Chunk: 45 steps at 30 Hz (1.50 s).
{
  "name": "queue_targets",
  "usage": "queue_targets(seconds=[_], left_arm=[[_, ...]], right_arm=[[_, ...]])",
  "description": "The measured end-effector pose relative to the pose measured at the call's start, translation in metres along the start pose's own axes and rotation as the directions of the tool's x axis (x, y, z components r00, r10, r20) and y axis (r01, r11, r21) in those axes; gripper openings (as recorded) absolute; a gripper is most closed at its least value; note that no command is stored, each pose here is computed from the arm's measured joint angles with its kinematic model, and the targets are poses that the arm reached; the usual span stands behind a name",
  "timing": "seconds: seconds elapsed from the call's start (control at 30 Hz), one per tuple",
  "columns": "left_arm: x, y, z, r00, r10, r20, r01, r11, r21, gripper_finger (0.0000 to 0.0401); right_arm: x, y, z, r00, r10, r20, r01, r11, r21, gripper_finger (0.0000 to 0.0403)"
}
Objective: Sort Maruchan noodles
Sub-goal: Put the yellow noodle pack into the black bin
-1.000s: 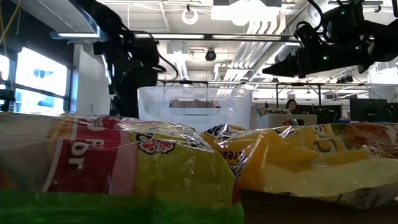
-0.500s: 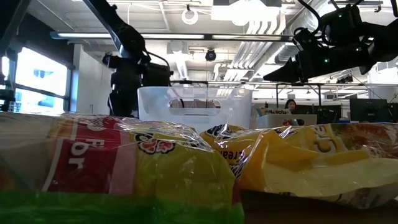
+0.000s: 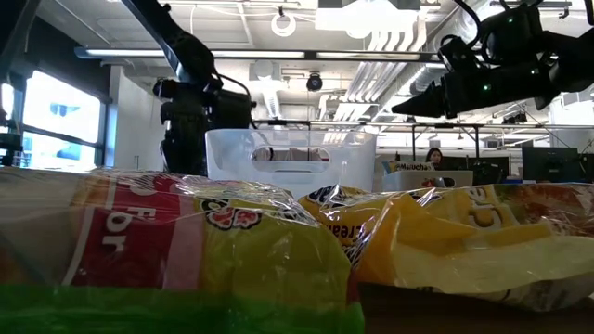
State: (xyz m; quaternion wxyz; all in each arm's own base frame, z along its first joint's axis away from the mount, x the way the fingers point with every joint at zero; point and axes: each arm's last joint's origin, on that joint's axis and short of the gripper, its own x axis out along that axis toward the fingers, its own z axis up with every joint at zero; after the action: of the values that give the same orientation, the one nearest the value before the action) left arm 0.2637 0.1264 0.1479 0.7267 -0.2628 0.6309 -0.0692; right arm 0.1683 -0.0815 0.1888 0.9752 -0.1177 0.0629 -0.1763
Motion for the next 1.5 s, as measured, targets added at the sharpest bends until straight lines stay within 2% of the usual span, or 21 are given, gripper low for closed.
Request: queue_targets(seconds=[0.2,0.33,0.43,0.53,0.7,0.87,1.03,1.1,1.23,1.37,1.5], left_arm=[[-0.036,-0.008,-0.007,0.990,0.034,0.136,-0.036,0.999,0.016,0.0008],[-0.062,-0.017,-0.012,0.946,0.067,0.317,-0.078,0.997,0.022,0.0002],[-0.076,-0.022,-0.016,0.881,0.082,0.465,-0.108,0.994,0.029,0.0000],[-0.084,-0.025,-0.019,0.787,0.101,0.608,-0.144,0.989,0.022,0.0000],[-0.084,-0.027,-0.028,0.669,0.113,0.735,-0.184,0.983,0.016,0.0000],[-0.086,-0.030,-0.034,0.577,0.088,0.812,-0.194,0.980,0.032,0.0000],[-0.093,-0.032,-0.032,0.435,0.091,0.896,-0.246,0.969,0.021,0.0000],[-0.094,-0.032,-0.031,0.404,0.091,0.910,-0.259,0.966,0.019,0.0000],[-0.100,-0.034,-0.028,0.340,0.083,0.937,-0.288,0.957,0.020,0.0000],[-0.105,-0.035,-0.026,0.272,0.088,0.958,-0.304,0.953,-0.001,0.0000],[-0.108,-0.036,-0.026,0.248,0.082,0.965,-0.305,0.952,-0.002,0.0000]], right_arm=[[0.000,-0.002,0.005,0.999,-0.028,0.046,0.028,1.000,0.000,0.0000],[0.005,-0.005,0.012,0.999,-0.033,0.015,0.032,0.998,0.051,0.0004],[0.010,-0.007,0.019,0.999,-0.020,-0.031,0.023,0.996,0.088,0.0019],[0.017,-0.007,0.024,0.999,0.000,-0.054,0.008,0.991,0.133,0.0044],[0.039,-0.005,0.033,0.995,0.055,-0.082,-0.038,0.978,0.206,0.0100],[0.076,-0.009,0.056,0.971,0.204,-0.121,-0.166,0.949,0.268,0.0162],[0.119,-0.016,0.085,0.917,0.361,-0.172,-0.300,0.905,0.303,0.0227],[0.135,-0.020,0.097,0.890,0.406,-0.207,-0.327,0.886,0.329,0.0249],[0.163,-0.027,0.118,0.847,0.443,-0.293,-0.338,0.875,0.347,0.0276],[0.190,-0.033,0.134,0.799,0.478,-0.365,-0.334,0.858,0.390,0.0279],[0.213,-0.037,0.144,0.764,0.493,-0.416,-0.317,0.849,0.423,0.0280]])
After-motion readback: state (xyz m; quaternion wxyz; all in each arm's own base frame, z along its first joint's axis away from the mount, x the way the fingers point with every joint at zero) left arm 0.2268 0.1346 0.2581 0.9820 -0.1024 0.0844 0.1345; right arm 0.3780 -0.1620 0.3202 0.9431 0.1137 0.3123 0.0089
